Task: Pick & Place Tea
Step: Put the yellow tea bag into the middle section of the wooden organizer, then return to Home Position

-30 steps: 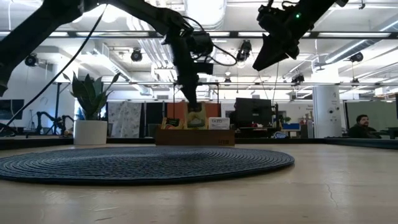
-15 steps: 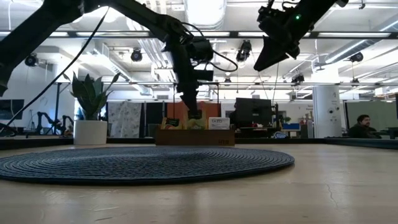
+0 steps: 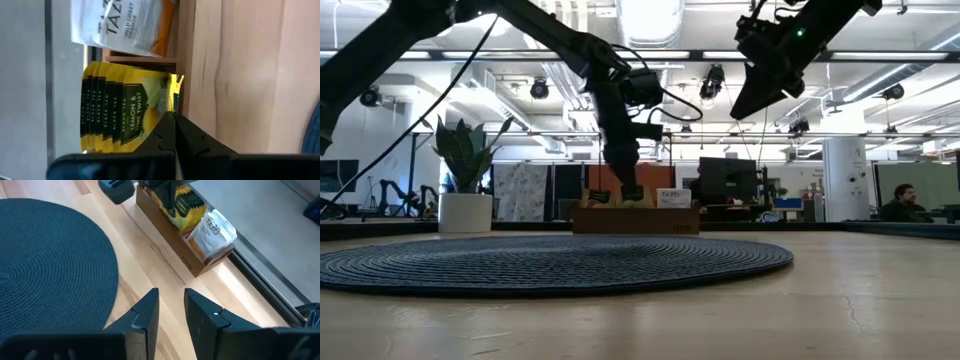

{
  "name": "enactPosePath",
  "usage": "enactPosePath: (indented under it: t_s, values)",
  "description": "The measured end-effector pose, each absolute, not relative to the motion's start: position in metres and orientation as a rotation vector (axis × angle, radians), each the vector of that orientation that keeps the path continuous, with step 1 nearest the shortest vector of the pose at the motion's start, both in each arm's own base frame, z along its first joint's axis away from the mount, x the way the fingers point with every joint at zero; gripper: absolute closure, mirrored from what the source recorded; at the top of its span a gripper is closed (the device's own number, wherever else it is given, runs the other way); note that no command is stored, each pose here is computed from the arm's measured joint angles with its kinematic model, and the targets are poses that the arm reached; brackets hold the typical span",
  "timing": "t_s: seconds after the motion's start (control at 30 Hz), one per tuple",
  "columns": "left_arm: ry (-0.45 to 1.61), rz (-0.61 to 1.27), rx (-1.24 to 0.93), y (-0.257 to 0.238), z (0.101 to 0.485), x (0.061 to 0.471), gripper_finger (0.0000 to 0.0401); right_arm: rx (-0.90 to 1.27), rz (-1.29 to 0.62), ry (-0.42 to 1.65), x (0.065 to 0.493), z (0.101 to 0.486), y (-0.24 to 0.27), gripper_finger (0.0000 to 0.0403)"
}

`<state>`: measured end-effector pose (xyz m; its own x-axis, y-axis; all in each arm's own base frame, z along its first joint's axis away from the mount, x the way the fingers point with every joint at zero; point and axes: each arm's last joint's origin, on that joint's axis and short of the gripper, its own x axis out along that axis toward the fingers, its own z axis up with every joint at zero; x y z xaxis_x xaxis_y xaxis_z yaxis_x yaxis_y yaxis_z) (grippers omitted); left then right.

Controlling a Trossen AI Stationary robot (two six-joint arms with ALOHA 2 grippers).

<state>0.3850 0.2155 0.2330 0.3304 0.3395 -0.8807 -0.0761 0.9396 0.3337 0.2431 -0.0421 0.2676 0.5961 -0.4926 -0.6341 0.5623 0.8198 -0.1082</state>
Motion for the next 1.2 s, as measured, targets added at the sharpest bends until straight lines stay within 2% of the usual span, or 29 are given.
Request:
enactPosePath:
  t_s: [0.2, 0.37, 0.73, 0.87, 0.97, 1.07, 1.2]
  values:
    - [1.271, 0.336, 0.259, 0.212, 0.228, 0.382, 0.0368, 0.128, -0.622, 0.700, 0.243, 0.265, -0.042, 0.0320]
    - [1.246, 0.403, 0.313, 0.208, 0.245, 0.384, 0.0336, 0.130, -0.622, 0.697, 0.243, 0.266, -0.042, 0.0319]
    - [1.195, 0.469, 0.238, 0.199, 0.270, 0.381, 0.0330, 0.142, -0.607, 0.672, 0.245, 0.267, -0.042, 0.0321]
    - [1.037, 0.444, 0.100, 0.175, 0.308, 0.373, 0.0330, 0.142, -0.598, 0.641, 0.244, 0.272, -0.042, 0.0325]
    - [0.869, 0.405, -0.085, 0.159, 0.338, 0.363, 0.0330, 0.138, -0.595, 0.631, 0.241, 0.275, -0.041, 0.0326]
    - [0.780, 0.289, -0.228, 0.142, 0.348, 0.352, 0.0330, 0.150, -0.586, 0.599, 0.234, 0.282, -0.040, 0.0325]
    - [0.665, 0.179, -0.282, 0.110, 0.338, 0.336, 0.0330, 0.163, -0.565, 0.605, 0.217, 0.277, -0.038, 0.0331]
